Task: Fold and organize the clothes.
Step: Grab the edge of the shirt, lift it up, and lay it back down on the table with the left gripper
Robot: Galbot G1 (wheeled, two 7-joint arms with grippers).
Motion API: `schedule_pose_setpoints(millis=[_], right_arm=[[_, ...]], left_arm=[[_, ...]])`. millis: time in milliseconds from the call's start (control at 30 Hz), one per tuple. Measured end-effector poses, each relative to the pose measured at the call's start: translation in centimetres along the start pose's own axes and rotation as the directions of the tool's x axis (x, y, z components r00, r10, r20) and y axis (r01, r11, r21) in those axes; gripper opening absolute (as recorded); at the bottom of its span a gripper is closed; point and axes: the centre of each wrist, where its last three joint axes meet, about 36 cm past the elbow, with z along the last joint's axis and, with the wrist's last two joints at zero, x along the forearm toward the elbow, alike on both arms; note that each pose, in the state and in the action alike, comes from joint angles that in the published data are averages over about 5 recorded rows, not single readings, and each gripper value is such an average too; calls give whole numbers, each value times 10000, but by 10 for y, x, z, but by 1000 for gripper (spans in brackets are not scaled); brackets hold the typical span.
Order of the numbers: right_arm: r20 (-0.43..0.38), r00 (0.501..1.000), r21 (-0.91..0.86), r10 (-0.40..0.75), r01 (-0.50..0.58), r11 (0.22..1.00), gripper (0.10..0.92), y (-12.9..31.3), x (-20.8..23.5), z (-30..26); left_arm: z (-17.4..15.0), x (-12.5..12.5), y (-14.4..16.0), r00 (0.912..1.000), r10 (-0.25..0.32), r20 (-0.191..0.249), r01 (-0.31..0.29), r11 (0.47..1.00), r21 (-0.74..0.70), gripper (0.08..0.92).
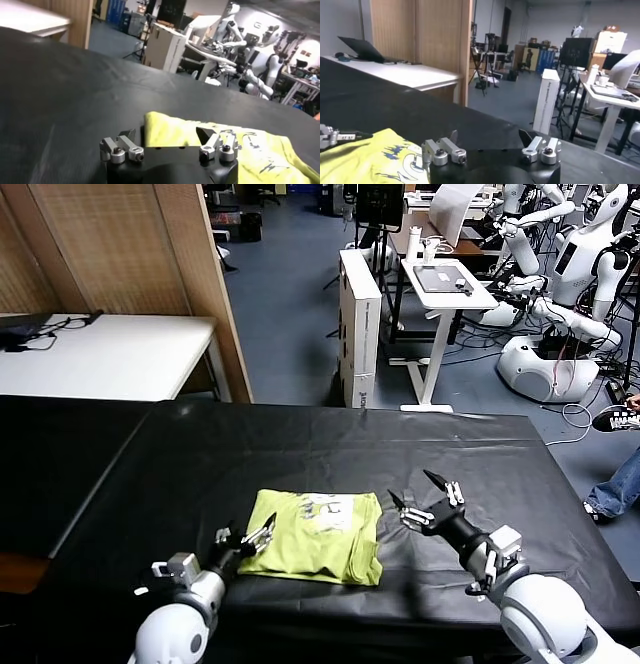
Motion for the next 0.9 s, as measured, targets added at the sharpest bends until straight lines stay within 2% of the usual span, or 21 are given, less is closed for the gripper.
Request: schedule_pose_setpoints(millis=[233, 333, 600, 667, 733, 900], right_arm=[[20, 10000, 22, -16, 16, 10000, 907, 0, 0, 0], [43, 10000, 20, -24, 24, 10000, 907, 1, 0, -1], [66, 10000, 19, -62, 62, 10000, 907, 2, 2, 0], [72, 10000, 31, -55, 55, 10000, 907, 2, 2, -1], [73, 10000, 47, -47, 47, 10000, 907, 2, 2, 0], [66, 10000, 64, 2, -3, 10000, 907, 2, 2, 1]], left_arm=[[2, 4, -3, 10000, -4, 44, 2, 9997, 237, 880], [3, 5, -3, 10000, 1, 44, -3, 9988, 490, 762], [8, 10, -6, 9998, 179, -20, -174, 9882, 1524, 289], [7, 12, -8, 9996, 264, -31, -254, 9840, 1765, 223], [5, 14, -10, 9995, 317, -36, -304, 9808, 1925, 192], [-10, 19, -7, 9998, 206, 48, -211, 9848, 1726, 169]])
